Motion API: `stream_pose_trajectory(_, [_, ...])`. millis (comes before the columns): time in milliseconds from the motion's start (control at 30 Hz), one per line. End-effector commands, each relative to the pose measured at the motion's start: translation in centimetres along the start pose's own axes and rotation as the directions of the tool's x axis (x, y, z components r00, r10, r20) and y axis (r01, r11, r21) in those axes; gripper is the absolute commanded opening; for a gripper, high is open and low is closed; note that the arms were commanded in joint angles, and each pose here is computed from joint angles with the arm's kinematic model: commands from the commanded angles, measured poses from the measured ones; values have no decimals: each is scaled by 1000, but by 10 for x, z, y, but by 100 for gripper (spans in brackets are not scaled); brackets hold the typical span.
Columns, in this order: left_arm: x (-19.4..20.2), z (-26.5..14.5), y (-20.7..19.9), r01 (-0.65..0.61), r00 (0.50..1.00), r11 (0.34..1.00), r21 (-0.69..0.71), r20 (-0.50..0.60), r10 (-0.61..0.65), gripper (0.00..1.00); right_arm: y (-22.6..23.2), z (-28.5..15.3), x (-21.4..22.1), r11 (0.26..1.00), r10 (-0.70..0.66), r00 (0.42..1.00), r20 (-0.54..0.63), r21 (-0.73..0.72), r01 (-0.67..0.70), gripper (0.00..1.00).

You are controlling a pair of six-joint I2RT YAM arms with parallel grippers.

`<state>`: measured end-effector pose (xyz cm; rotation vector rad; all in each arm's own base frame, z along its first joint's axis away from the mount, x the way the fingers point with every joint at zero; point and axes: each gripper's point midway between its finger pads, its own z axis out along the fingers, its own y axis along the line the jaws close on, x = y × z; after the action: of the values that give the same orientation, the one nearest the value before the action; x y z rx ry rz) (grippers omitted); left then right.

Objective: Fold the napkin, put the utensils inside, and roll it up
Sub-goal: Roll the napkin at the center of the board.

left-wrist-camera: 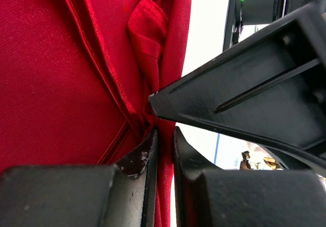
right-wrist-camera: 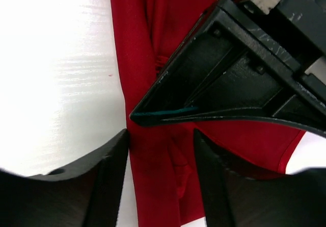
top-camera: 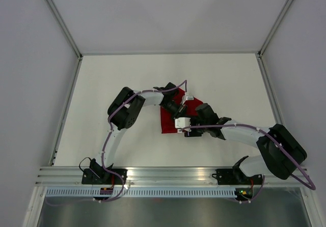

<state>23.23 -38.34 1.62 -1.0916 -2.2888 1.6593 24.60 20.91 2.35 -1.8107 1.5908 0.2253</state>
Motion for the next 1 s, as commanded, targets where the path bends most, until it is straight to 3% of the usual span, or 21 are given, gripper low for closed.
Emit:
stream_pose_trajectory(0, [37, 9, 53, 96, 991, 980, -175, -76, -111, 2, -3, 4, 1, 1000, -15, 1000, -16, 10, 15, 57])
stream_pose_trajectory(233, [35, 5, 51, 86, 992, 980, -177, -72, -100, 7, 16, 7, 13, 994, 3, 997, -82, -109, -12, 26])
stream_pose_trajectory(300, [29, 1, 48, 75, 994, 980, -184, -59, -87, 17, 20, 6, 13, 989, 3, 996, -89, -146, -16, 22])
stream_pose_trajectory(367, [21, -5, 45, 55, 997, 977, -205, -45, -66, 29, 25, 4, 13, 981, 17, 994, -106, -189, -37, 22])
stream_pose_trajectory(567, [-18, -36, 20, -23, 998, 956, -291, 46, 38, 47, 28, -1, 9, 949, 77, 992, -96, -299, -103, 20])
stream_pose_trajectory(733, [-49, -67, 7, -55, 984, 913, -405, 134, 119, 50, 37, -6, 11, 874, 161, 981, -110, -446, -194, 20])
stream_pose_trajectory(833, [-54, -89, 16, 20, 972, 877, -480, 216, 96, 50, 33, -9, 11, 823, 202, 971, -127, -515, -239, 20])
stream_pose_trajectory(967, [-66, -135, 10, 98, 918, 796, -597, 363, 159, 50, 24, -9, 7, 763, 246, 961, -125, -587, -272, 20])
